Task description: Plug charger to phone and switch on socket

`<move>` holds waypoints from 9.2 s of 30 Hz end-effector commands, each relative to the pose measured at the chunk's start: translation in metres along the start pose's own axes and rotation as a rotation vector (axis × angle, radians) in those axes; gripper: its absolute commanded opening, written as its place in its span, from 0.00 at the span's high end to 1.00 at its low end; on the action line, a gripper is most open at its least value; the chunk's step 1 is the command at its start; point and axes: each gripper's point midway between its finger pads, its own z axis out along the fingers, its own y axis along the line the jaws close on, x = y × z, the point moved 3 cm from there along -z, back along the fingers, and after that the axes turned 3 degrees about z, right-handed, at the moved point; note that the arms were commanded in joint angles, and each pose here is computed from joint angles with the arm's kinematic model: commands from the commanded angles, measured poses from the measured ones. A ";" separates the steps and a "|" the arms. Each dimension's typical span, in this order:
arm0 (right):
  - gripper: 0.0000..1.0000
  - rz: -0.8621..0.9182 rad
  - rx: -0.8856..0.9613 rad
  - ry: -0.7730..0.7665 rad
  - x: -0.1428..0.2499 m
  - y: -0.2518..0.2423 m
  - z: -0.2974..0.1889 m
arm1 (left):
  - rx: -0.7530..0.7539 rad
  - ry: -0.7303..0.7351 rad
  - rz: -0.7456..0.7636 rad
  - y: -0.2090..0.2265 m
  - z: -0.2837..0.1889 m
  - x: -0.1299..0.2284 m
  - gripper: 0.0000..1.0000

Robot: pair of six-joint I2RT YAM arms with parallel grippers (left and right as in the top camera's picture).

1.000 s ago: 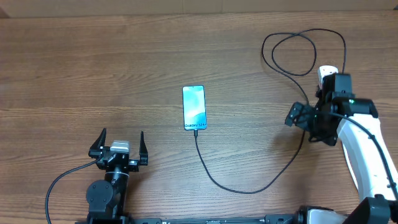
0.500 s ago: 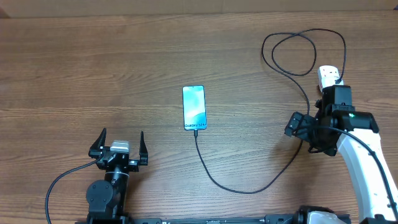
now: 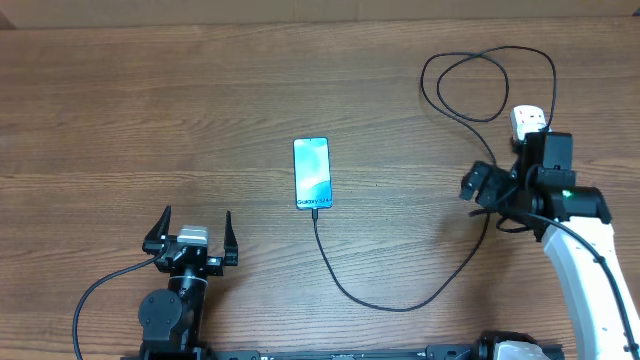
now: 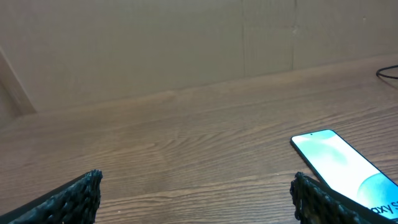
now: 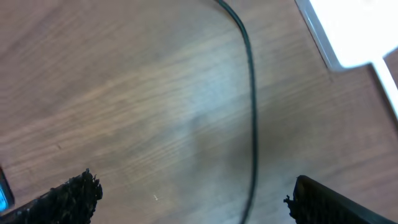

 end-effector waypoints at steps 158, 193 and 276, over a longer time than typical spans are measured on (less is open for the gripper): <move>0.00 -0.233 -0.492 -0.631 0.085 0.017 0.009 | -0.009 -0.005 0.016 0.001 0.000 0.000 0.01; 0.00 -0.267 -0.626 -0.955 0.067 0.028 -0.059 | -0.009 -0.005 0.016 0.001 0.000 0.000 0.00; 0.00 -0.267 -0.626 -0.955 0.067 0.028 -0.059 | -0.009 -0.005 0.016 0.001 0.000 0.000 0.00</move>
